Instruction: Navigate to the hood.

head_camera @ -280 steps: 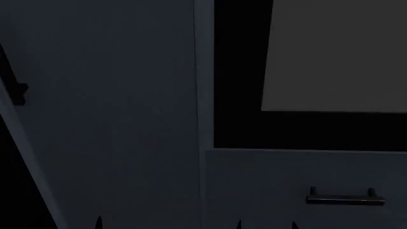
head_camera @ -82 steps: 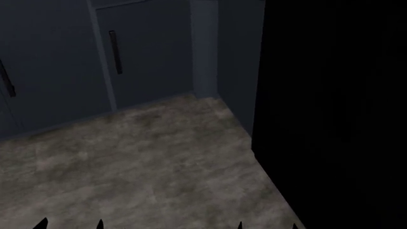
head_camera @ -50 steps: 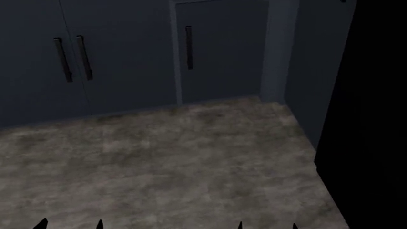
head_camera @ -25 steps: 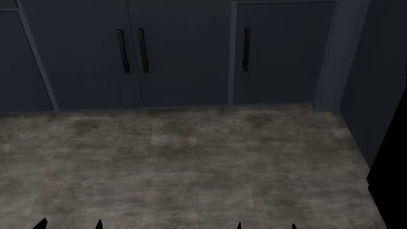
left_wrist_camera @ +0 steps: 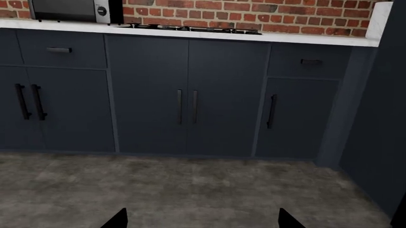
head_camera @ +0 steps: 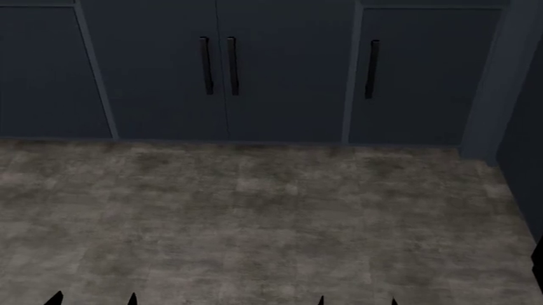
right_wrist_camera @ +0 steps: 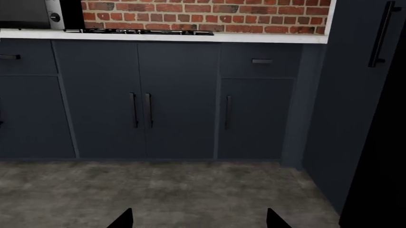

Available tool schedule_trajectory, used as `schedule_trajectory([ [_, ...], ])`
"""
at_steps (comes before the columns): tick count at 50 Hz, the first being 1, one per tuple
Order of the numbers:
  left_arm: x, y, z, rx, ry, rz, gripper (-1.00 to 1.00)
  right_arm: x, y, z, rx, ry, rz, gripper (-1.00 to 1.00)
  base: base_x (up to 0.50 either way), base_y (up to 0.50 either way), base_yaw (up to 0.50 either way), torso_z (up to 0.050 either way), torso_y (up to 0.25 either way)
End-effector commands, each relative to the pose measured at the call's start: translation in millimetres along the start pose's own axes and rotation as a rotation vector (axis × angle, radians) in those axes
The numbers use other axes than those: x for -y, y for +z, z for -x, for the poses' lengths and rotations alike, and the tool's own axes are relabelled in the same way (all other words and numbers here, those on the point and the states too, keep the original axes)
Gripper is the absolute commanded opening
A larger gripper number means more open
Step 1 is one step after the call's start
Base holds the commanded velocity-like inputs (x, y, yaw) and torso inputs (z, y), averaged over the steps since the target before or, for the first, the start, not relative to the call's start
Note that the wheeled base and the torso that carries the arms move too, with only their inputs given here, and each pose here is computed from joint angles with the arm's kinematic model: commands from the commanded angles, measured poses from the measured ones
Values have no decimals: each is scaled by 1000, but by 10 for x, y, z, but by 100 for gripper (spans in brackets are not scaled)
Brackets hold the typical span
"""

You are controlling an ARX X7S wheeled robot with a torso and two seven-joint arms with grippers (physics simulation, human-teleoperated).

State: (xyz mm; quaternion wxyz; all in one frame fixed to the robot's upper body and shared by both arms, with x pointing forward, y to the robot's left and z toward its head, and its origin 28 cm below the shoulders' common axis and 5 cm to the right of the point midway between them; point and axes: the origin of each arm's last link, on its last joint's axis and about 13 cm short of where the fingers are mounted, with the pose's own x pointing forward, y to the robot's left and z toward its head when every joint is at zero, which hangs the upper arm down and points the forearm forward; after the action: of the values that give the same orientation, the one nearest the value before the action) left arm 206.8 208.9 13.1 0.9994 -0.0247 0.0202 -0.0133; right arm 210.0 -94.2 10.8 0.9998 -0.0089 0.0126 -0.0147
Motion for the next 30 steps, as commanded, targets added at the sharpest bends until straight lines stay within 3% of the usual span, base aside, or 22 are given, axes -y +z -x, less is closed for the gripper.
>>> schedule_trajectory([
  [1, 8, 9, -27, 22, 14, -16, 100, -6, 15, -24, 5, -2, 0, 100, -2, 348, 0, 0, 0],
  [30, 2, 0, -36, 22, 14, -15, 100, -3, 11, -27, 2, 7, -10, 100, -3, 483, 0, 0, 0],
])
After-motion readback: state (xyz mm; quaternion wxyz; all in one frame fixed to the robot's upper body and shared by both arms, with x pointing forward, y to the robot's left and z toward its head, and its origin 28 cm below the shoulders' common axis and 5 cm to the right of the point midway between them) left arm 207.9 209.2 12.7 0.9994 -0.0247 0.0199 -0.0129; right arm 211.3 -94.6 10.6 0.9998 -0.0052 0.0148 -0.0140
